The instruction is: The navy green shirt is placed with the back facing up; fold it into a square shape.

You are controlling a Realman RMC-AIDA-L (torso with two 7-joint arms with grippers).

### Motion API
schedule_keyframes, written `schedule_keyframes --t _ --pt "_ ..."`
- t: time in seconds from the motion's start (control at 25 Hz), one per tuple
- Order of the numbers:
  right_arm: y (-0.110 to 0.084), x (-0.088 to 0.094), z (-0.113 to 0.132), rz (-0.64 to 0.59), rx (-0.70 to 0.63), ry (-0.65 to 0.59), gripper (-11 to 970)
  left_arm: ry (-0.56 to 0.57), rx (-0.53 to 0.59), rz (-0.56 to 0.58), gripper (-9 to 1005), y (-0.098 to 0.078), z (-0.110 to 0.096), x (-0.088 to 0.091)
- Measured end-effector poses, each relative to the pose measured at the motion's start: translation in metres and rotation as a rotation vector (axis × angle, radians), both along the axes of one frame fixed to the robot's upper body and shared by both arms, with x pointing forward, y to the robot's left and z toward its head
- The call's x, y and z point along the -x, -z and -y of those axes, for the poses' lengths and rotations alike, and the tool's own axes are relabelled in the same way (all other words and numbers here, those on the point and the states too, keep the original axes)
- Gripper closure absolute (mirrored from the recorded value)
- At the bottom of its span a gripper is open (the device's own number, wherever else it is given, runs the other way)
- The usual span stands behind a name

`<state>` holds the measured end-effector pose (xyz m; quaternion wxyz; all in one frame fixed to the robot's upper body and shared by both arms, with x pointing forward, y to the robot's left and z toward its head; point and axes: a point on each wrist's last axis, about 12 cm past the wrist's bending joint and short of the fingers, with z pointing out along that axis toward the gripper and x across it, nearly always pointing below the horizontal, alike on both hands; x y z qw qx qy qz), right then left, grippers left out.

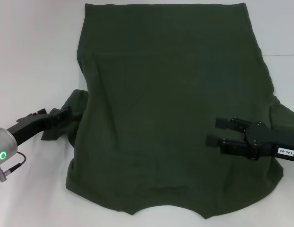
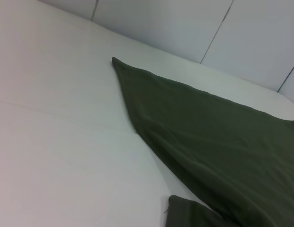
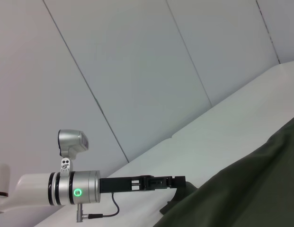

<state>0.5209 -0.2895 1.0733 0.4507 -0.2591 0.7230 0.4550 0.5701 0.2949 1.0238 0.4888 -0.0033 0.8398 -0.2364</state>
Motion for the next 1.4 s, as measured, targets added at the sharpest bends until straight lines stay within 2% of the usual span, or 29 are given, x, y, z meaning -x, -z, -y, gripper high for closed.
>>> schedule_keyframes --t 0.64,1.08,1.32,1.4 --pt "-0.0001 -0.0006 -0.0001 0.001 0.001 0.001 53 0.058 -0.023 -0.009 88 0.0015 0.0074 0.0016" --pt "-0.0002 -0.0005 -0.0002 0.001 0.001 0.0 53 0.062 -0.042 0.006 185 -0.0031 0.0032 -0.001" --pt "-0.0004 -0.0007 -0.0009 0.002 -0.002 -0.001 52 0.07 -0.052 0.004 376 -0.0032 0.0047 -0.0014" --pt "-0.0005 -0.0007 -0.0011 0.002 -0.002 -0.002 52 0.069 -0.053 0.004 472 -0.0031 0.0044 -0.0016"
